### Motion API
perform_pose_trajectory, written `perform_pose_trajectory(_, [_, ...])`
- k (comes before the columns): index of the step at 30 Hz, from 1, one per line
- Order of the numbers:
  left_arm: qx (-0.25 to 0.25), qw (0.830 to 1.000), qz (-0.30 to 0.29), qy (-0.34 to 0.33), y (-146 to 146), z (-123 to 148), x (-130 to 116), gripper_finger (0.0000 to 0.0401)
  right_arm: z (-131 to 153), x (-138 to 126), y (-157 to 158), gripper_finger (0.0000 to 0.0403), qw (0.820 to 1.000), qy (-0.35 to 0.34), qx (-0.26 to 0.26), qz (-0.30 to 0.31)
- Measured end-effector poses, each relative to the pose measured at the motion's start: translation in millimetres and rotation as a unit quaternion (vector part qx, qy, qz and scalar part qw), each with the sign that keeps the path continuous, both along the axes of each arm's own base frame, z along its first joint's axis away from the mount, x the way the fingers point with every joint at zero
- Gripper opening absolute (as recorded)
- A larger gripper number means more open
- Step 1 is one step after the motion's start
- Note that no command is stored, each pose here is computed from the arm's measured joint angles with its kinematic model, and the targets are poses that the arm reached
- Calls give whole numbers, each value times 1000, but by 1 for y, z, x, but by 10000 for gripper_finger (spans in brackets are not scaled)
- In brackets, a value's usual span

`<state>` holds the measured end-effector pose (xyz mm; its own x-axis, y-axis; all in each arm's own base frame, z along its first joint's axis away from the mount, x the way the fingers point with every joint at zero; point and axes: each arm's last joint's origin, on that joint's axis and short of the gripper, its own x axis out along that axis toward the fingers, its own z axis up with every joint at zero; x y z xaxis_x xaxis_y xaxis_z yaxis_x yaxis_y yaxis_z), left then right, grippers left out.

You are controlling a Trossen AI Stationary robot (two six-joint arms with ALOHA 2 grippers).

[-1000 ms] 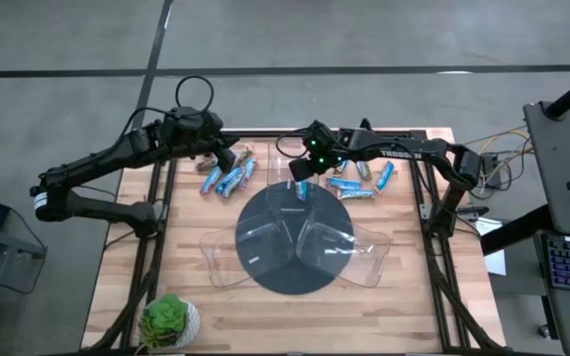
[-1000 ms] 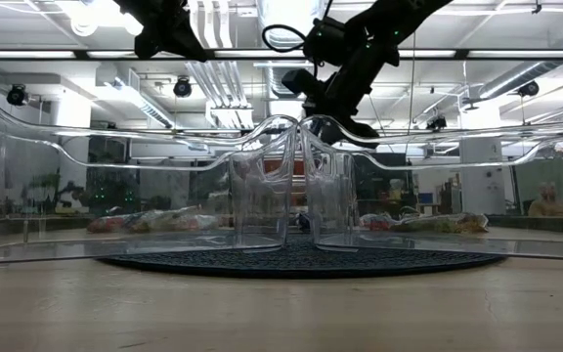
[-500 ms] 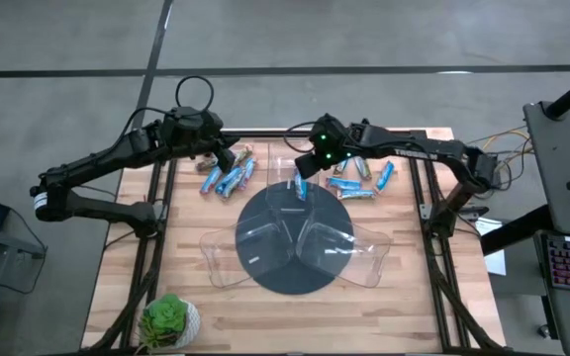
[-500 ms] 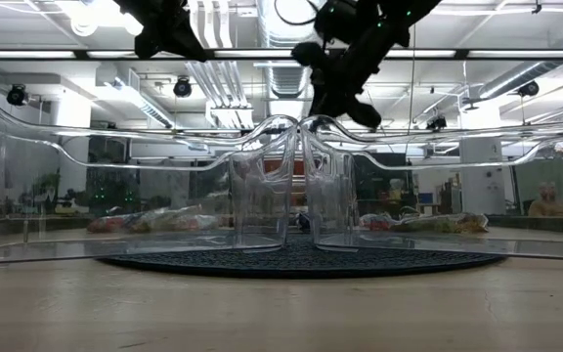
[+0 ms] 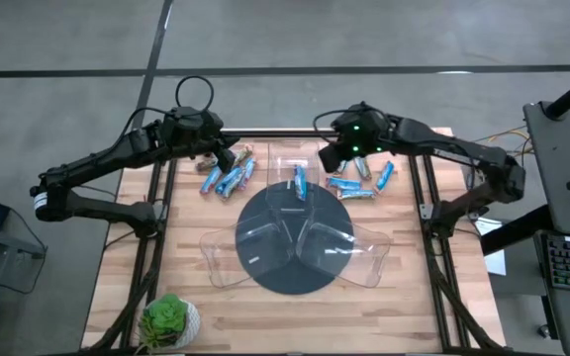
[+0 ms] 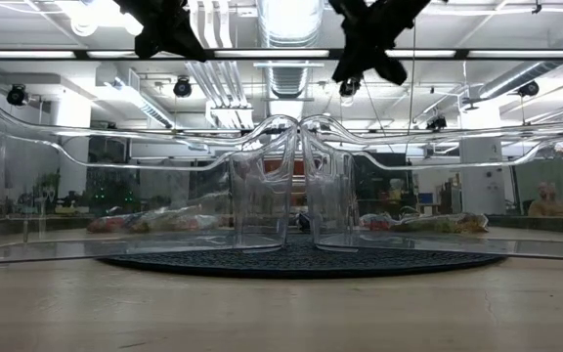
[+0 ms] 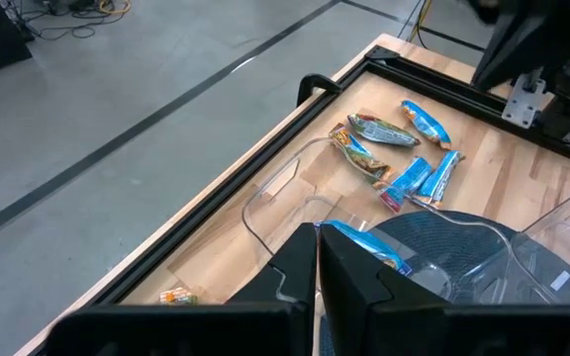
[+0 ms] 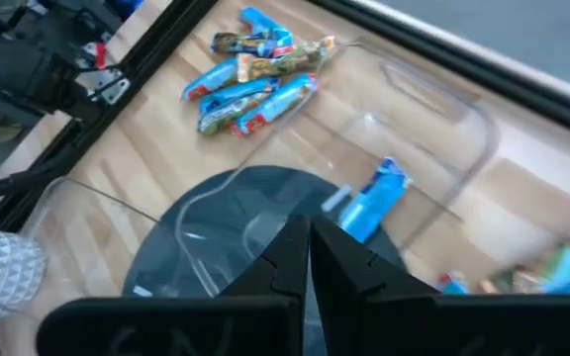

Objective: Pick and place Granola Bars by type
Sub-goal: Put the yellow granola bar into the right transparent bin

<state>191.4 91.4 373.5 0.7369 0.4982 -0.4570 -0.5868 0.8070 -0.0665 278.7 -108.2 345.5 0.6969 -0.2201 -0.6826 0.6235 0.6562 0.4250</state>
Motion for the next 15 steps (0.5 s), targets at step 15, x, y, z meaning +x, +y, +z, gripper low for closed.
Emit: perform_pose_trajectory(15, [0, 1000, 0, 0, 0, 0, 0, 0, 11, -34, 11, 8, 998, 60, -31, -6])
